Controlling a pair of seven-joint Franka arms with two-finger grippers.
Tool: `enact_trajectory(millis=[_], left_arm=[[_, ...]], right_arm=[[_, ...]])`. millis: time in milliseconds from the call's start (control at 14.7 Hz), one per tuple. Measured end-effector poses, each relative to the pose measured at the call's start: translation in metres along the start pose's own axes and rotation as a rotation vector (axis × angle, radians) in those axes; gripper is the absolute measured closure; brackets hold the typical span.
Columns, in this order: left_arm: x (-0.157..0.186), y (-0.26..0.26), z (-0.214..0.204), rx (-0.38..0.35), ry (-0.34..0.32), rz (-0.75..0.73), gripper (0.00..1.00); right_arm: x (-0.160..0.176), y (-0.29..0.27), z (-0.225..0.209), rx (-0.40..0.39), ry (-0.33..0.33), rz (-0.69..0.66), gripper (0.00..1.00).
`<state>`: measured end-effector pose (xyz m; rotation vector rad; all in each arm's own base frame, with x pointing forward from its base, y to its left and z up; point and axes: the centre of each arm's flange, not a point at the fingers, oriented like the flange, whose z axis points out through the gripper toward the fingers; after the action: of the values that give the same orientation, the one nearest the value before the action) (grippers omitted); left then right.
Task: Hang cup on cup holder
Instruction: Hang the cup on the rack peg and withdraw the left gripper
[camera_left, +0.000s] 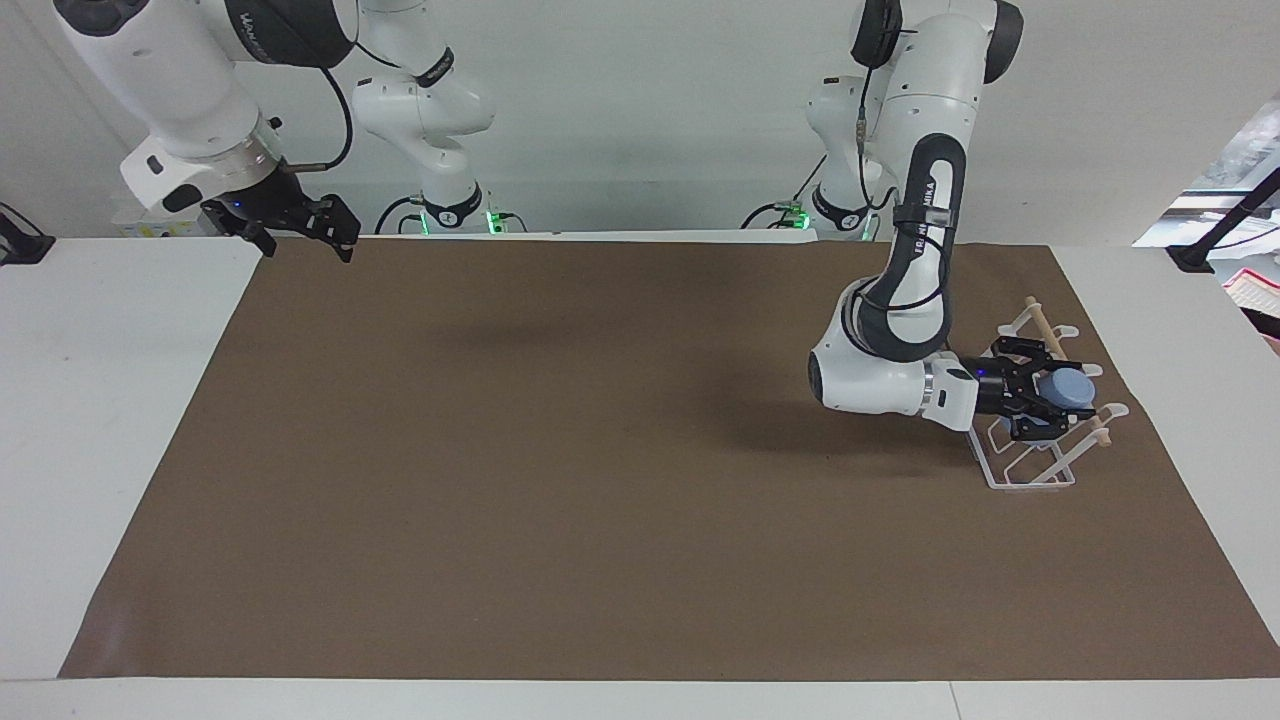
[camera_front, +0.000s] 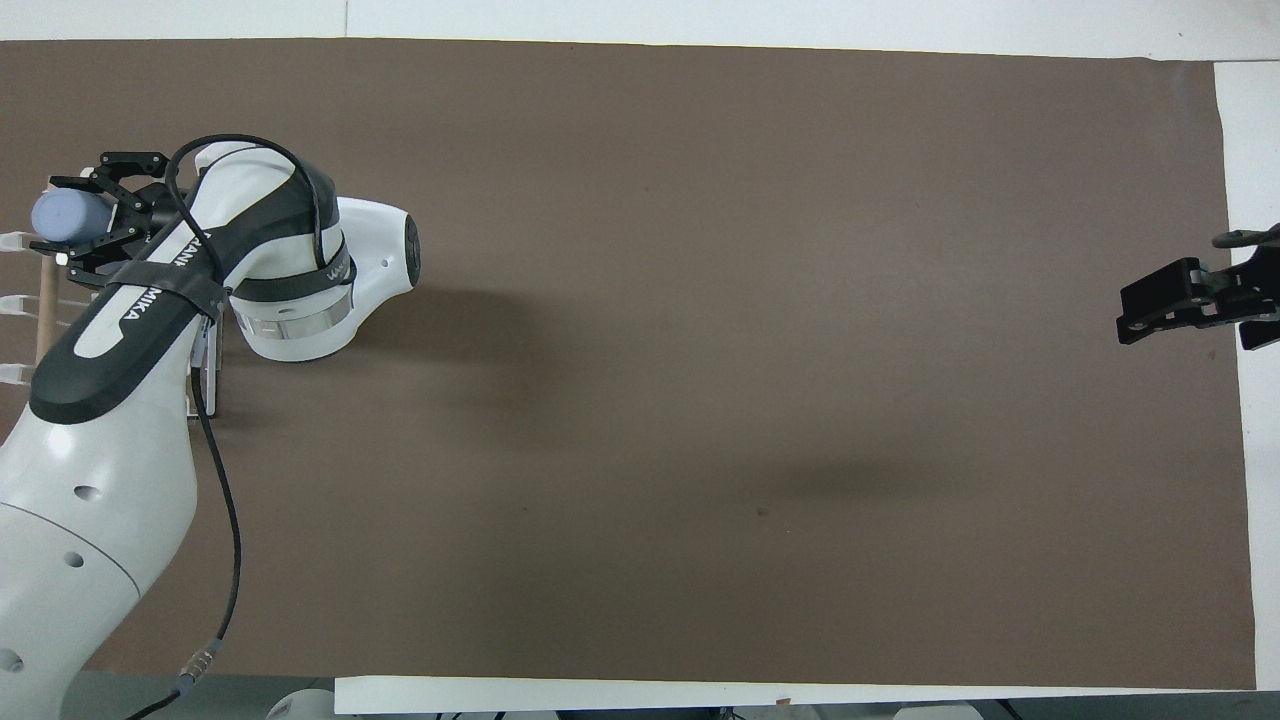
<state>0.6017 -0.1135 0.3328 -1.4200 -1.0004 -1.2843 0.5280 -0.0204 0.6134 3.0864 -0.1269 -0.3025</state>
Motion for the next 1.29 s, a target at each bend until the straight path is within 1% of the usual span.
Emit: enact_trajectory(millis=[136, 204, 272, 340, 477, 545, 681, 817, 885, 1021, 1157, 1294], left_arm=[[-0.002, 0.004, -0.002, -0.032, -0.025, 0.019, 0.04], [-0.001, 0.006, -0.002, -0.040, -0.035, 0.034, 0.00], [0.002, 0.007, -0.002, -0.032, -0.053, 0.035, 0.00], [0.009, 0.007, -0.004, -0.012, -0.088, 0.024, 0.00], [0.040, 0.008, -0.012, 0.016, -0.177, 0.012, 0.00], [0.064, 0.006, -0.015, 0.025, -0.234, 0.028, 0.00], [0.113, -0.010, -0.014, 0.029, -0.375, 0.103, 0.00], [0.155, -0.031, 0.006, 0.005, -0.517, 0.204, 0.00], [0.167, -0.040, 0.018, -0.016, -0.602, 0.286, 0.00], [0.173, -0.049, 0.032, -0.093, -0.759, 0.466, 0.00], [0.168, -0.051, 0.040, -0.174, -0.911, 0.592, 0.00], [0.171, -0.054, 0.053, -0.297, -1.066, 0.679, 0.00]], right_arm=[[0.000, 0.000, 0.000, 0.000, 0.000, 0.000, 0.00], [0.000, 0.000, 0.000, 0.000, 0.000, 0.000, 0.00], [0.000, 0.000, 0.000, 0.000, 0.000, 0.000, 0.00], [0.000, 0.000, 0.000, 0.000, 0.000, 0.000, 0.00], [0.000, 0.000, 0.000, 0.000, 0.000, 0.000, 0.00], [0.000, 0.000, 0.000, 0.000, 0.000, 0.000, 0.00], [0.000, 0.000, 0.000, 0.000, 0.000, 0.000, 0.00], [0.000, 0.000, 0.000, 0.000, 0.000, 0.000, 0.00], [0.000, 0.000, 0.000, 0.000, 0.000, 0.000, 0.00], [0.000, 0.000, 0.000, 0.000, 0.000, 0.000, 0.00], [0.000, 0.000, 0.000, 0.000, 0.000, 0.000, 0.00], [0.000, 0.000, 0.000, 0.000, 0.000, 0.000, 0.00]])
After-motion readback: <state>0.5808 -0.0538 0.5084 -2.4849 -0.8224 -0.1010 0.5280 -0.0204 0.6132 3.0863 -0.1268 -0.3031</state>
